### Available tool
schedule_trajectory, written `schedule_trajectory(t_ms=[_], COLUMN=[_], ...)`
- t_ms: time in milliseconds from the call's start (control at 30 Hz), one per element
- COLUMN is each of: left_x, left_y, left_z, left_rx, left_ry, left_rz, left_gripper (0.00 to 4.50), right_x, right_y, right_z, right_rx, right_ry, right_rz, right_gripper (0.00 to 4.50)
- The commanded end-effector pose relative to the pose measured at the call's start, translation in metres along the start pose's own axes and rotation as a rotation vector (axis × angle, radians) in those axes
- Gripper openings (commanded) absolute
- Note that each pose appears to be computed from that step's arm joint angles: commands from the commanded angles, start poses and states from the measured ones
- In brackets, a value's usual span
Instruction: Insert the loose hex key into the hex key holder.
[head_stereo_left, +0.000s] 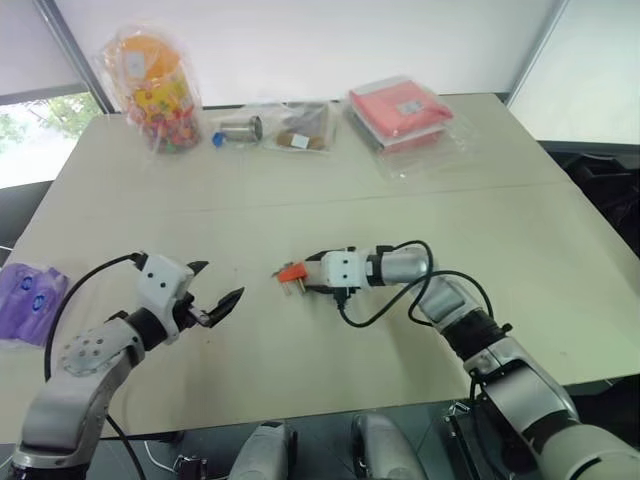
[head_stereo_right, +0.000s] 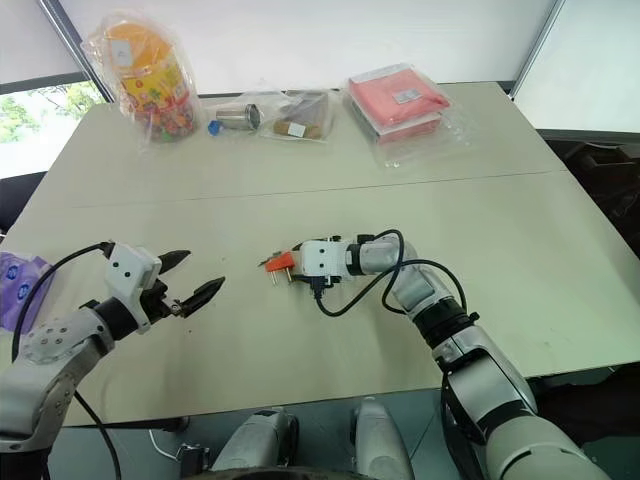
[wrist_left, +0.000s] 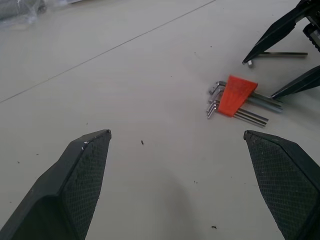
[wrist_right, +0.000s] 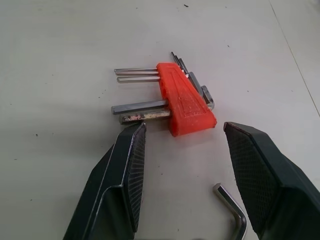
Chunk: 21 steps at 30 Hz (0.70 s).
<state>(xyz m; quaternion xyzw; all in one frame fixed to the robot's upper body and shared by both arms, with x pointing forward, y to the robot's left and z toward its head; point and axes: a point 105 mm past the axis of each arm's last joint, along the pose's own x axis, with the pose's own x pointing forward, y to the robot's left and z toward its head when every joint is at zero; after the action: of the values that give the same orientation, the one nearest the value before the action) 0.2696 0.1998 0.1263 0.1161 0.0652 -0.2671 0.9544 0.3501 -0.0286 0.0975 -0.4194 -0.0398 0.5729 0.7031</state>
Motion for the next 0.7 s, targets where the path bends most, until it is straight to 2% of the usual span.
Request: schedule_trajectory(t_ms=[33,400,700], left_x=[-0.005,-0.005,-0.001], left_y=[0.001,-0.002,-0.008], left_z=[0.012,0.008,0.007], left_rx=[0.048,0.043,0.045], left_ry=[-0.036,-0.033,-0.043], left_rz=[0.021,0.031,0.023], left_gripper=[4.45,4.45,4.45], right_x=[0.006,0.019,0.019], right_y=[-0.004,0.0,0.002], right_z=[0.013,0.021,-0.019], right_rx=[-0.026,0.009,0.202], right_ry=[-0.043,-0.063,0.061], right_rz=[-0.002,0.005,0.058], right_gripper=[2.56,2.56,2.56])
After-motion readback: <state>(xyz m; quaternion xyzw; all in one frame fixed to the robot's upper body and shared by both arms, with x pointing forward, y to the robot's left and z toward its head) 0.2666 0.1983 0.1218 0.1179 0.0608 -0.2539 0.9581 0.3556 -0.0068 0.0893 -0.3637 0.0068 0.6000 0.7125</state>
